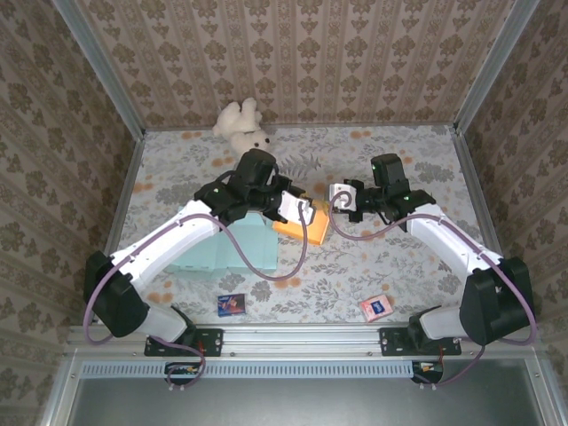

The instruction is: Fold the paper box

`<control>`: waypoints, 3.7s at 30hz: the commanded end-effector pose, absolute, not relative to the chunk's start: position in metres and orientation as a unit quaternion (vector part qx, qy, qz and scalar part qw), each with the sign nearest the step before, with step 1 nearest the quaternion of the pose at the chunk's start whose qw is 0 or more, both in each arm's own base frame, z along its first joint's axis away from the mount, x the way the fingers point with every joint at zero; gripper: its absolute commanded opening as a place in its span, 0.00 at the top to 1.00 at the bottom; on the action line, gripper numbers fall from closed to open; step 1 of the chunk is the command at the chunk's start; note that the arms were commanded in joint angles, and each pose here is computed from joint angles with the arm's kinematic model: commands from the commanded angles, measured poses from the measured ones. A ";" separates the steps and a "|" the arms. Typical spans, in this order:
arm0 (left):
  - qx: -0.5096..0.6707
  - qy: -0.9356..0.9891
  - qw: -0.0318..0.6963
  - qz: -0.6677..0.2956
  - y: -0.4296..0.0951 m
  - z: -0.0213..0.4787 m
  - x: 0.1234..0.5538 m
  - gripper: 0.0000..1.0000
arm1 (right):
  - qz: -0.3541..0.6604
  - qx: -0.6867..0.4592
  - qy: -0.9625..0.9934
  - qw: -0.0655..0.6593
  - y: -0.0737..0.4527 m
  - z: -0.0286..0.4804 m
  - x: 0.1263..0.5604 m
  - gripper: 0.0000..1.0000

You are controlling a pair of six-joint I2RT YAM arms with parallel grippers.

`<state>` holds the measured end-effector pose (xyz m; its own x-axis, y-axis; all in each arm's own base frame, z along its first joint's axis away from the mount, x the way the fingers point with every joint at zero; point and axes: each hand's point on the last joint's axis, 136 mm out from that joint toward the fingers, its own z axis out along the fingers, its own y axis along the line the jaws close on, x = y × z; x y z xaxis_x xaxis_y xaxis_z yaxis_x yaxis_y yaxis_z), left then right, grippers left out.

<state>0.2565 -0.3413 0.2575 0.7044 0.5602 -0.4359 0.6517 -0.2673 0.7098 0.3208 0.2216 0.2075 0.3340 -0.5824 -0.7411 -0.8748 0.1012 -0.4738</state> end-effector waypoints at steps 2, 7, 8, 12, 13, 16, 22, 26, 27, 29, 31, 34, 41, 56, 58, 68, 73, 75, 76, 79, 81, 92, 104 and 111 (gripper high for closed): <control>0.734 0.350 0.560 -0.157 -0.338 0.321 0.229 0.71 | 0.163 -0.652 0.548 0.498 0.227 0.201 0.320 0.99; 0.573 0.442 0.657 -0.211 -0.317 0.376 0.255 0.69 | 0.162 -0.648 0.547 0.505 0.225 0.196 0.322 0.99; 0.518 0.487 0.668 -0.220 -0.309 0.385 0.269 0.66 | 0.161 -0.647 0.547 0.506 0.224 0.195 0.322 1.00; 0.248 0.714 0.626 -0.194 -0.247 0.392 0.350 0.54 | 0.167 -0.647 0.555 0.496 0.223 0.181 0.324 1.00; 0.186 0.752 0.600 -0.196 -0.231 0.383 0.366 0.49 | 0.167 -0.647 0.554 0.496 0.223 0.180 0.324 1.00; 0.022 0.845 0.482 -0.230 -0.199 0.326 0.394 0.29 | 0.166 -0.646 0.557 0.494 0.220 0.175 0.324 0.99; -0.159 0.900 0.314 -0.256 -0.180 0.251 0.408 0.33 | 0.169 -0.645 0.561 0.491 0.218 0.172 0.323 0.99; -0.184 0.904 0.250 -0.295 -0.205 0.220 0.409 0.30 | 0.173 -0.645 0.560 0.490 0.219 0.172 0.323 0.99; -0.186 0.904 0.233 -0.305 -0.213 0.212 0.410 0.29 | 0.173 -0.646 0.559 0.490 0.219 0.171 0.323 0.99; -0.186 0.908 0.205 -0.314 -0.228 0.198 0.410 0.29 | 0.175 -0.646 0.560 0.488 0.219 0.169 0.323 0.99; -0.187 0.913 0.181 -0.315 -0.241 0.185 0.407 0.30 | 0.176 -0.646 0.560 0.487 0.219 0.169 0.323 0.99; -0.181 0.920 0.155 -0.311 -0.260 0.168 0.396 0.31 | 0.172 -0.648 0.564 0.482 0.217 0.167 0.323 0.99; -0.192 0.924 0.140 -0.299 -0.268 0.148 0.381 0.33 | 0.163 -0.651 0.581 0.461 0.208 0.156 0.326 0.99; -0.191 0.930 0.129 -0.288 -0.289 0.147 0.353 0.36 | 0.160 -0.654 0.592 0.444 0.205 0.148 0.325 0.97; -0.187 0.930 0.126 -0.290 -0.295 0.149 0.347 0.36 | 0.155 -0.653 0.593 0.445 0.204 0.149 0.327 0.97; -0.191 0.926 0.129 -0.300 -0.325 0.155 0.321 0.39 | 0.149 -0.672 0.595 0.415 0.205 0.134 0.320 0.96; -0.175 0.931 0.136 -0.289 -0.333 0.159 0.317 0.41 | 0.148 -0.677 0.594 0.408 0.207 0.132 0.317 0.94; -0.172 0.936 0.143 -0.273 -0.328 0.154 0.315 0.41 | 0.145 -0.677 0.594 0.409 0.206 0.132 0.317 0.89; -0.173 0.938 0.145 -0.264 -0.323 0.150 0.313 0.42 | 0.142 -0.677 0.596 0.408 0.205 0.132 0.318 0.82; -0.178 0.942 0.159 -0.236 -0.308 0.137 0.312 0.44 | 0.133 -0.677 0.600 0.405 0.203 0.133 0.318 0.81; -0.180 0.945 0.165 -0.217 -0.298 0.129 0.310 0.46 | 0.131 -0.677 0.601 0.404 0.202 0.134 0.317 0.80; -0.190 0.950 0.162 -0.188 -0.290 0.109 0.307 0.54 | 0.028 -0.660 0.631 0.407 0.173 0.155 0.319 0.52; -0.203 0.948 0.179 -0.170 -0.281 0.098 0.297 0.56 | 0.052 -0.221 0.800 0.556 0.138 0.252 0.367 0.53; -0.203 0.950 0.177 -0.158 -0.277 0.088 0.291 0.56 | 0.159 0.025 0.889 0.429 0.160 0.183 0.340 0.54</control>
